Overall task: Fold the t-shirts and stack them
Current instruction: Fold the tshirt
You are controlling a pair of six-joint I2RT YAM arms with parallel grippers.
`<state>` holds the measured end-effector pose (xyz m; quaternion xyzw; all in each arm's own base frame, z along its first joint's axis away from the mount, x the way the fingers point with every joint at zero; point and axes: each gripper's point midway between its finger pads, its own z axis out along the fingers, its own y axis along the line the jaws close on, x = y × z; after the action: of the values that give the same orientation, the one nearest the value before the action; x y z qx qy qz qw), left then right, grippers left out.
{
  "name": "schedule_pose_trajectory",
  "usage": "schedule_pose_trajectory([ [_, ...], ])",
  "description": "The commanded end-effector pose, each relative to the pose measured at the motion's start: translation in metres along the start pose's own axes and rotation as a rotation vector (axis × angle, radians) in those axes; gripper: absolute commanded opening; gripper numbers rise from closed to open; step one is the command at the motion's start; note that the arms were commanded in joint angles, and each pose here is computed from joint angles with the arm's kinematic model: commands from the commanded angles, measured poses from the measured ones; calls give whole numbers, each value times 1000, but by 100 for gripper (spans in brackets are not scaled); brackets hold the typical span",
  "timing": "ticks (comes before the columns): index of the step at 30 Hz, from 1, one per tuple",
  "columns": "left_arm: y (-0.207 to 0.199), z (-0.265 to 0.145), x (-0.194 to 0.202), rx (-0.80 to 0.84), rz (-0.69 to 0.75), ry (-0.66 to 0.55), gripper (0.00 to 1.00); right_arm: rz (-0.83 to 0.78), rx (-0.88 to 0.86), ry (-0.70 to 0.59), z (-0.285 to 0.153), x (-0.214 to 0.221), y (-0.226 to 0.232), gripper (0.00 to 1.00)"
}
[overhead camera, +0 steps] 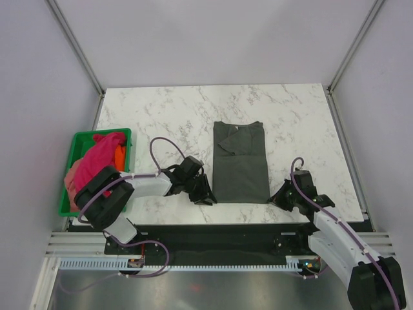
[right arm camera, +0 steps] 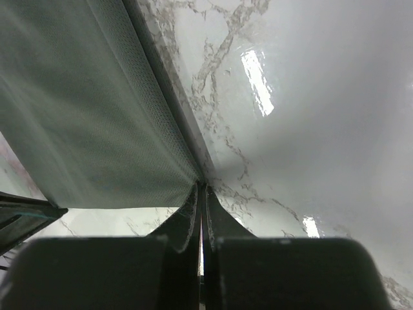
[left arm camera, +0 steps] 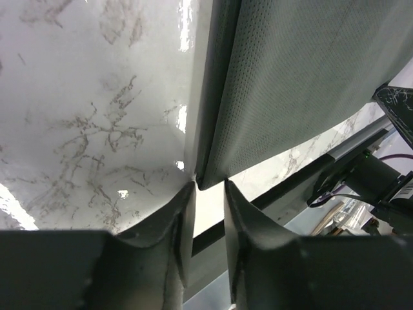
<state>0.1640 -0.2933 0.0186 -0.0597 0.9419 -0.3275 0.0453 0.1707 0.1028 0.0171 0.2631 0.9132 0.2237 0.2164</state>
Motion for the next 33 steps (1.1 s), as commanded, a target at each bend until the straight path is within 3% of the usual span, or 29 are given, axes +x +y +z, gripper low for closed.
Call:
schedule_pose_trajectory([
  [1,20,10,-1,-82,-41,-29,31,8,-11,14,-2,5,1,0],
  [4,20,10,-3,-86,-42,-37,19,7,-14,16,-2,6,1,0],
  [6,18,11,-5,-84,-34,-42,3,5,-14,14,-2,6,1,0],
  [23,-30,-29,17,58,17,-66,2,-65,-31,-72,-42,-13,18,0],
  [33,-52,-46,34,30,43,-94,2,-80,-62,-118,-76,-15,25,0],
])
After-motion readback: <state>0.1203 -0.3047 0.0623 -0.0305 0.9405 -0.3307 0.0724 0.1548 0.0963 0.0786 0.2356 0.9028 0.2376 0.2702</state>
